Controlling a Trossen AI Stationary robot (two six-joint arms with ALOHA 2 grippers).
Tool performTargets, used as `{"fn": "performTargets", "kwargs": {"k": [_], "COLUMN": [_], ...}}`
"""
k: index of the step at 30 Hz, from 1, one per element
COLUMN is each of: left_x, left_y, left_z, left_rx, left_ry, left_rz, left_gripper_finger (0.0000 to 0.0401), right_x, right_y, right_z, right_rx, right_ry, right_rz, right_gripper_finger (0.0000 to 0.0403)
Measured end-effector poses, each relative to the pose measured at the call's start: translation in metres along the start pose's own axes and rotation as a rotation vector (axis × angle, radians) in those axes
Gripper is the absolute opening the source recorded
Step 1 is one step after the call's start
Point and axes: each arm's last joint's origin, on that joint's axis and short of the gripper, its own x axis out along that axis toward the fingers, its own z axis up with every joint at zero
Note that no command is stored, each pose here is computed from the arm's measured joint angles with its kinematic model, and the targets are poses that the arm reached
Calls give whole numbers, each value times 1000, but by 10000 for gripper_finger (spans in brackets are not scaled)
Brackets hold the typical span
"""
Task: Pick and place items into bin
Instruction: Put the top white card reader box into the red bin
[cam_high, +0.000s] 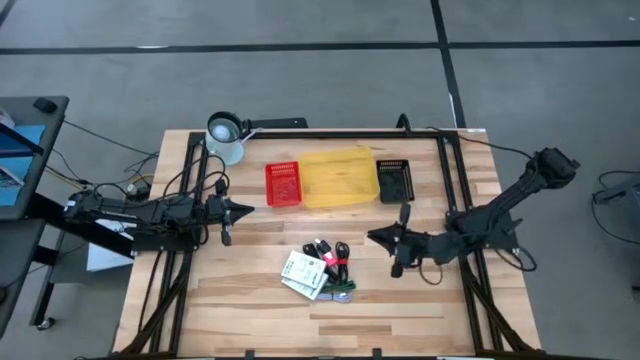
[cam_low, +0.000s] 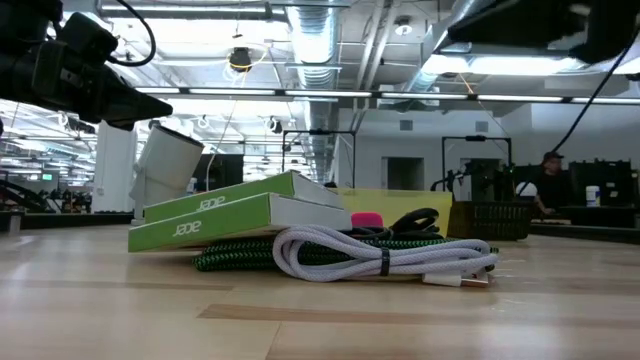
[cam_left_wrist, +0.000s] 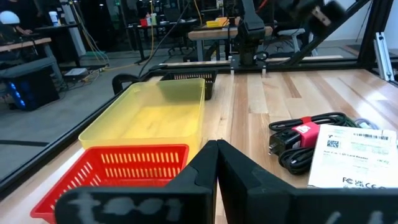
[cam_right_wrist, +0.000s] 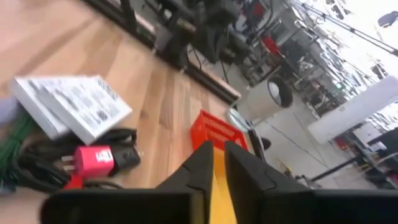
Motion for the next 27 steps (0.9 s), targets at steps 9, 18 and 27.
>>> {"fn": "performTargets", "kwargs": {"k": [9,18,27], "left_x": [0,0,0], "left_y": [0,0,0], "left_z": [0,0,0], "left_rx": [-21,-10,-11], "left_ry": [0,0,0], "left_rz": [0,0,0], "left_gripper_finger": [0,0,0], "right_x": [17,34,47], "right_y": [20,55,98], "right_z": [-2,2,21], "right_rx": [-159,-294,-382], "right_ry": [123,158,196], "right_rz": [-68,-9,-63], "right_gripper_finger": [164,233,237]}}
